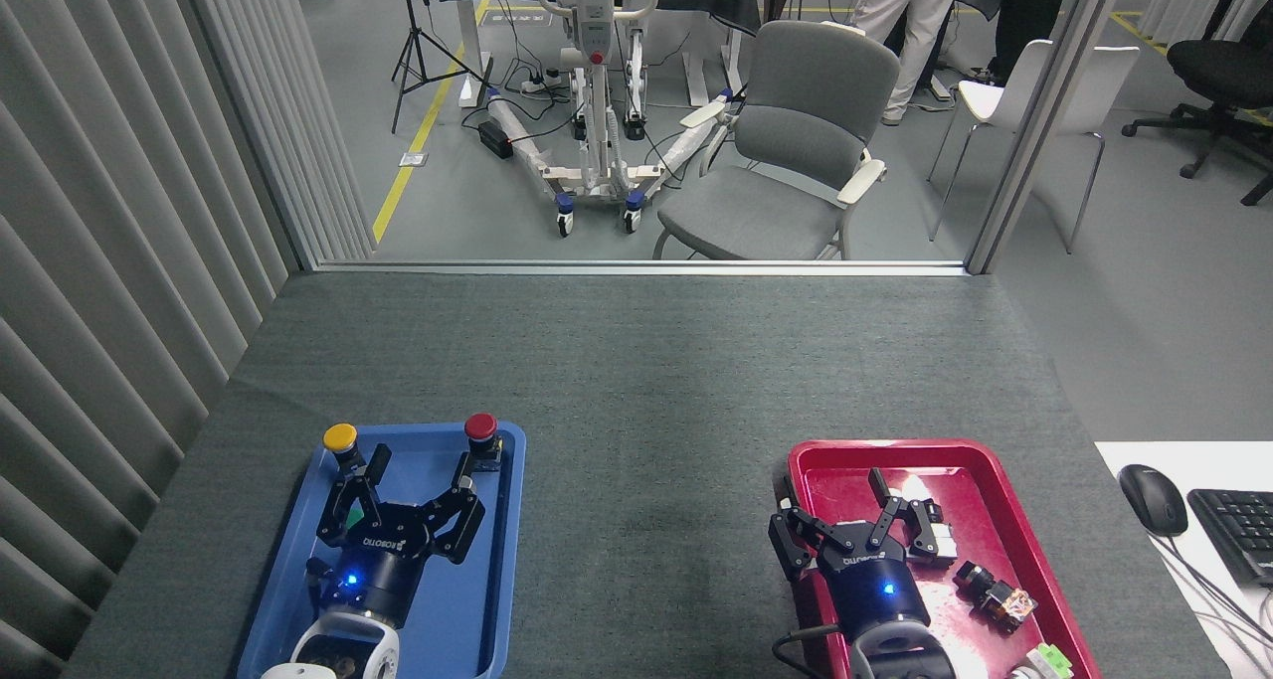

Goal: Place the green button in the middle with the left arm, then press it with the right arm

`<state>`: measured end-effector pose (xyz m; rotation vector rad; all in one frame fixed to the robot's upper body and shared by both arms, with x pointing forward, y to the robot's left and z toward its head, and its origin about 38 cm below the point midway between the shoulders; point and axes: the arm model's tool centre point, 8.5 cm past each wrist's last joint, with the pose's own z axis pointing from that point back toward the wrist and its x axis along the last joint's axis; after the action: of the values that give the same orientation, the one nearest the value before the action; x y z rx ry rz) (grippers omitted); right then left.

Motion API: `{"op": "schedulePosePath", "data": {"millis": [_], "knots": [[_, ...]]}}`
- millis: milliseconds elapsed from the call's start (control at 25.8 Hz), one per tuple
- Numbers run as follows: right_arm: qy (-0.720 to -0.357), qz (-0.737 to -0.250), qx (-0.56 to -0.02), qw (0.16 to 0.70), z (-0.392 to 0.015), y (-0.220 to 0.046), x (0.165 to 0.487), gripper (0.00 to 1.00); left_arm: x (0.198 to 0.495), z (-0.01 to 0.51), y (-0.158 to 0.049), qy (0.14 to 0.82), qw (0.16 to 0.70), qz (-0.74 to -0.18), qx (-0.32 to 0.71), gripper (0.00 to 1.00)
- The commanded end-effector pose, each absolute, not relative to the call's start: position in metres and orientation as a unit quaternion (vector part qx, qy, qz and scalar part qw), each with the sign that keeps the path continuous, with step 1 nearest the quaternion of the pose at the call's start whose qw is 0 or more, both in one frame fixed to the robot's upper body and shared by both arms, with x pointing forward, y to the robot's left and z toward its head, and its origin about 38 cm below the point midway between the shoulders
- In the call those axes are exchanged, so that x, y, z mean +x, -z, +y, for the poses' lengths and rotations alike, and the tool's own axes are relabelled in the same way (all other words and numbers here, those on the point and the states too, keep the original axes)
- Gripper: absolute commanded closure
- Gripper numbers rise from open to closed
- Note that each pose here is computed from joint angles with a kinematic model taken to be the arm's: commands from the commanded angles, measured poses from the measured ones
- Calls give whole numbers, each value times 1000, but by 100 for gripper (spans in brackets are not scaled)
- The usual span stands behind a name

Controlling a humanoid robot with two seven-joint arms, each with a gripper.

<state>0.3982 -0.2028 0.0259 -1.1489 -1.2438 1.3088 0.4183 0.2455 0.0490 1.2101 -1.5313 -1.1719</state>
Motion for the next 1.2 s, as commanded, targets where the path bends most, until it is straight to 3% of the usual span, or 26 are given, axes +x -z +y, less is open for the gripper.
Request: {"op": "schedulePosePath", "data": {"millis": [0, 853, 1163], "knots": [[-536, -510, -471, 480, -203, -27, 399, 1, 417, 245, -49, 468, 419, -612, 481, 1], [-537, -516, -465, 478, -198, -28, 401, 0, 418, 263, -47, 491, 418, -591, 485, 1], [-539, -516, -466, 476, -201, -30, 403, 1, 423, 260, -39, 521, 457, -552, 464, 1]]}}
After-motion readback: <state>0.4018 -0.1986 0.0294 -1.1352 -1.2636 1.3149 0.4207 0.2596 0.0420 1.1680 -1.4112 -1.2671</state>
